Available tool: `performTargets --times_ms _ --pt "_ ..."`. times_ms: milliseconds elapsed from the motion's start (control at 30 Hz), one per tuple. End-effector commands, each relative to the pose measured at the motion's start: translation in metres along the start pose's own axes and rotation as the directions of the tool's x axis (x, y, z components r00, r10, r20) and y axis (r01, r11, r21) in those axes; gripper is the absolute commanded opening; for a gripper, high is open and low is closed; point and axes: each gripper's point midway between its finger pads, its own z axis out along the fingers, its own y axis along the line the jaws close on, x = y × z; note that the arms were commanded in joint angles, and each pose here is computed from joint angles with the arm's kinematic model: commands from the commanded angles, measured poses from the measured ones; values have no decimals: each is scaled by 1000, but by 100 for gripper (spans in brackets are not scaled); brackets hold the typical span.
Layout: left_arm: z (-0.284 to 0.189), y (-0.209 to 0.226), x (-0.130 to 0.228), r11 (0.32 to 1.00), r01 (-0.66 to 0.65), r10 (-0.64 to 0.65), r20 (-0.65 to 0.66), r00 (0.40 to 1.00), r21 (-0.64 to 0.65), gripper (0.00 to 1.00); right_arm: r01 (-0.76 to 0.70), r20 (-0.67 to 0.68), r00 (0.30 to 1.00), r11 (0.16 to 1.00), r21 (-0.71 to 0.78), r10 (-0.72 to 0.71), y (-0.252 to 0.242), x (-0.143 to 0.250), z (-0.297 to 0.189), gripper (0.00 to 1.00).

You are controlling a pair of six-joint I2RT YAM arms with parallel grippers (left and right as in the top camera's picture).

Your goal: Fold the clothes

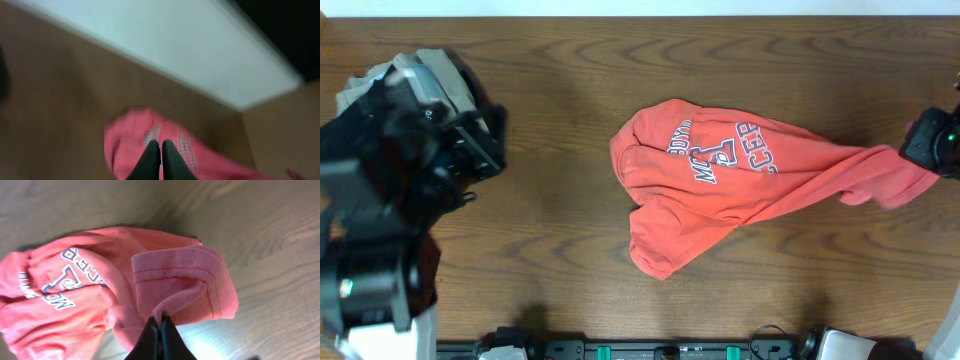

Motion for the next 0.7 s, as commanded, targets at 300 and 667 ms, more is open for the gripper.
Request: performTargets --times_ms 300,667 --pt "120 40 164 989 -73 -38 -697 716 -130 47 4 -197 980 992 123 20 -24 33 63 2" --pt "168 104 283 913 -327 -118 -924 365 -245 66 15 -194 981 984 177 20 -33 32 66 4"
